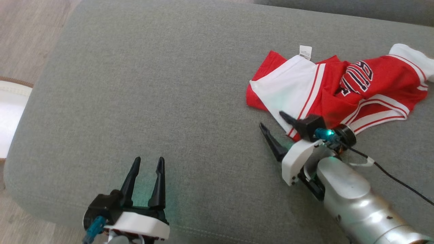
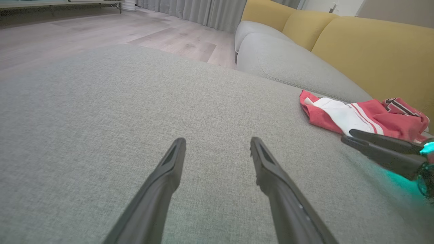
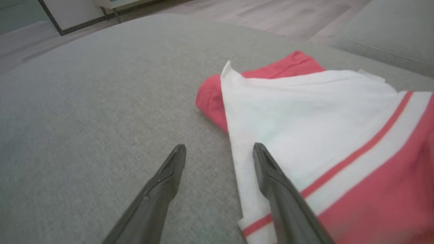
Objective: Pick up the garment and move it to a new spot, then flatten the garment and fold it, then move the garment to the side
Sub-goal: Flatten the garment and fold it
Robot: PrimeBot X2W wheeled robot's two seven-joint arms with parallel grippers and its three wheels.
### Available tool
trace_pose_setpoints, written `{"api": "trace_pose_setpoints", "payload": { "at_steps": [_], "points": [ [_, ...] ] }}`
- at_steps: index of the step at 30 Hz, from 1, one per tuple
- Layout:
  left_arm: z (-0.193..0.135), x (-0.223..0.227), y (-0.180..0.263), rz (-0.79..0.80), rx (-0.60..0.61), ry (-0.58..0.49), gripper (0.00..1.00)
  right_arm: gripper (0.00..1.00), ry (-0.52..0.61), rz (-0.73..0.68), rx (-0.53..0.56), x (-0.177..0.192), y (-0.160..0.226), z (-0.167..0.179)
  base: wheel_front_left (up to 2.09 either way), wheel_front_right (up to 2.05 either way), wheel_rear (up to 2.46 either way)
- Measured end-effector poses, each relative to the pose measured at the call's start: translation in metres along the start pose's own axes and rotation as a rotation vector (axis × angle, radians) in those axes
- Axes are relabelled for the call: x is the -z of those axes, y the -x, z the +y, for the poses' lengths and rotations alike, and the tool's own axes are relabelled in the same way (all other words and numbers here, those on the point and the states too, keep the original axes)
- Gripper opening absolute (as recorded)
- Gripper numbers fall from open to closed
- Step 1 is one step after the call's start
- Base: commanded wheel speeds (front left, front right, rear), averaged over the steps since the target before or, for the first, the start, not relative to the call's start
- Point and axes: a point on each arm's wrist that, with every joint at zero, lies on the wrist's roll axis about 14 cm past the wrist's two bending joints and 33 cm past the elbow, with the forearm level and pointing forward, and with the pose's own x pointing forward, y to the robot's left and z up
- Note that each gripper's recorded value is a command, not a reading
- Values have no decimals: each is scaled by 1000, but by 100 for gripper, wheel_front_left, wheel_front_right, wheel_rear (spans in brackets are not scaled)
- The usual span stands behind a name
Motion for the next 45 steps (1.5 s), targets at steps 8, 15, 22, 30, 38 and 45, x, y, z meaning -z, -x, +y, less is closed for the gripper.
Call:
{"api": "trace_pose_setpoints", "payload": {
  "at_steps": [8,15,22,30,38,45],
  "points": [
    [6,3,2,8,-23,10,100,100,10,80,4,20,-3,-7,0,0,0],
    [4,3,1,10,-18,20,100,68,-4,77,45,20,-2,-18,0,0,0],
    [-2,4,-3,13,4,20,100,0,-26,82,91,24,6,-31,0,0,0],
    [-11,0,-8,0,37,20,100,0,-11,-108,158,-19,32,-56,0,0,0],
    [-33,-8,-16,-25,112,13,100,0,93,-321,369,-64,124,-110,0,0,0],
    [-55,-4,-18,-14,182,9,100,0,117,-497,694,-104,230,-178,0,0,0]
  ]
}}
